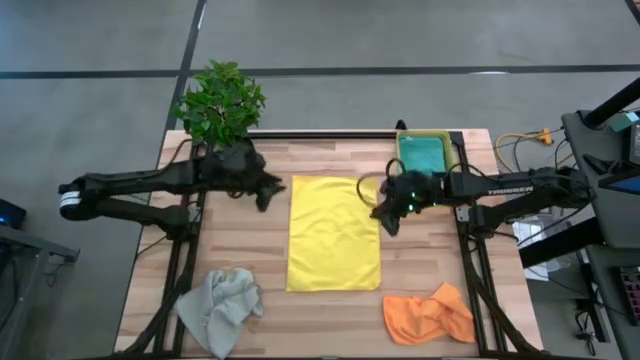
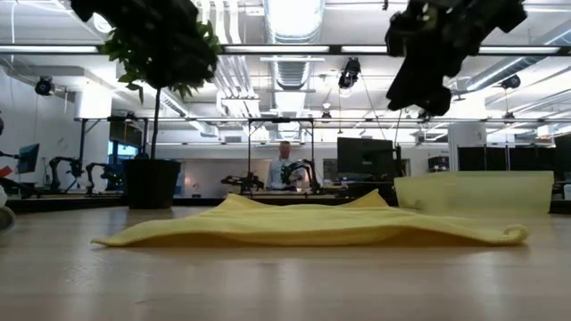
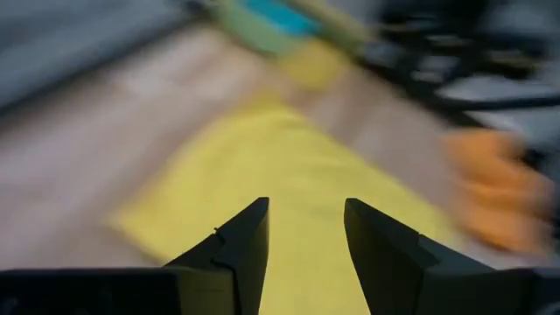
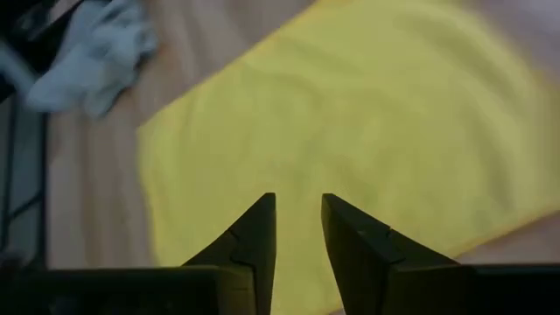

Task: Fold microfiber towels
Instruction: Fold the yellow microfiber towel

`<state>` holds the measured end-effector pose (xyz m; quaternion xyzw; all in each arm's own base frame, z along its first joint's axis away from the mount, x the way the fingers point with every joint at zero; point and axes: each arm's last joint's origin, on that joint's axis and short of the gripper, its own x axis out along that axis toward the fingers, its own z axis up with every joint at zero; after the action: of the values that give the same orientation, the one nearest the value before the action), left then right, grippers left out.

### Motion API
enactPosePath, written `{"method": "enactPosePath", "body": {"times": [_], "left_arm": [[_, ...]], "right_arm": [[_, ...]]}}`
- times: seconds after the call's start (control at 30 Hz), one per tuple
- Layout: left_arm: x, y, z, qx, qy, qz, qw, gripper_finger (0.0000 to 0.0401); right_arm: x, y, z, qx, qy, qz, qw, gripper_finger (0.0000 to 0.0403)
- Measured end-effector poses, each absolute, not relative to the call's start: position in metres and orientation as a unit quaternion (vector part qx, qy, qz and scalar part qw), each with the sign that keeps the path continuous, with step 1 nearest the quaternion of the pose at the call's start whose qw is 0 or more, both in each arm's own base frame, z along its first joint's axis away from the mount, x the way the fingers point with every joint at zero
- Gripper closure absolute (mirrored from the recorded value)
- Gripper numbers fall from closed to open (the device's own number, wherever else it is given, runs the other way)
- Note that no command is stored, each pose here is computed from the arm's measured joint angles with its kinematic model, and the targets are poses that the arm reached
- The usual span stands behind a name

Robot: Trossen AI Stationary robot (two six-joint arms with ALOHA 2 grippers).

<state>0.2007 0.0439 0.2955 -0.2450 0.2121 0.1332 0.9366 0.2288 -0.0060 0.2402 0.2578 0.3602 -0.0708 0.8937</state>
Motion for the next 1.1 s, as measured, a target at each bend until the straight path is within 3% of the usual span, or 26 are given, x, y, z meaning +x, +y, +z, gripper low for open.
{"method": "enactPosePath", "body": {"times": [0.1, 0.23, 0.43, 0.6, 0.9, 1.1], "left_arm": [[0.196, 0.030, 0.295, -0.281, 0.227, 0.041, 0.931, 0.0265], [0.200, -0.001, 0.289, -0.251, 0.269, -0.051, 0.928, 0.0265], [0.214, -0.058, 0.269, -0.201, 0.336, -0.124, 0.912, 0.0265], [0.226, -0.095, 0.259, -0.187, 0.382, -0.132, 0.895, 0.0265], [0.254, -0.124, 0.240, -0.149, 0.413, -0.084, 0.894, 0.0265], [0.271, -0.134, 0.222, -0.132, 0.442, -0.065, 0.885, 0.0265]], "right_arm": [[0.230, 0.019, 0.237, 0.239, 0.380, -0.025, 0.893, 0.0318], [0.229, 0.052, 0.228, 0.197, 0.412, 0.036, 0.889, 0.0322], [0.229, 0.087, 0.206, 0.158, 0.457, 0.085, 0.871, 0.0325], [0.235, 0.110, 0.186, 0.099, 0.473, 0.136, 0.865, 0.0305], [0.242, 0.125, 0.140, 0.017, 0.536, 0.158, 0.829, 0.0232], [0.248, 0.129, 0.132, -0.027, 0.537, 0.180, 0.824, 0.0222]]}}
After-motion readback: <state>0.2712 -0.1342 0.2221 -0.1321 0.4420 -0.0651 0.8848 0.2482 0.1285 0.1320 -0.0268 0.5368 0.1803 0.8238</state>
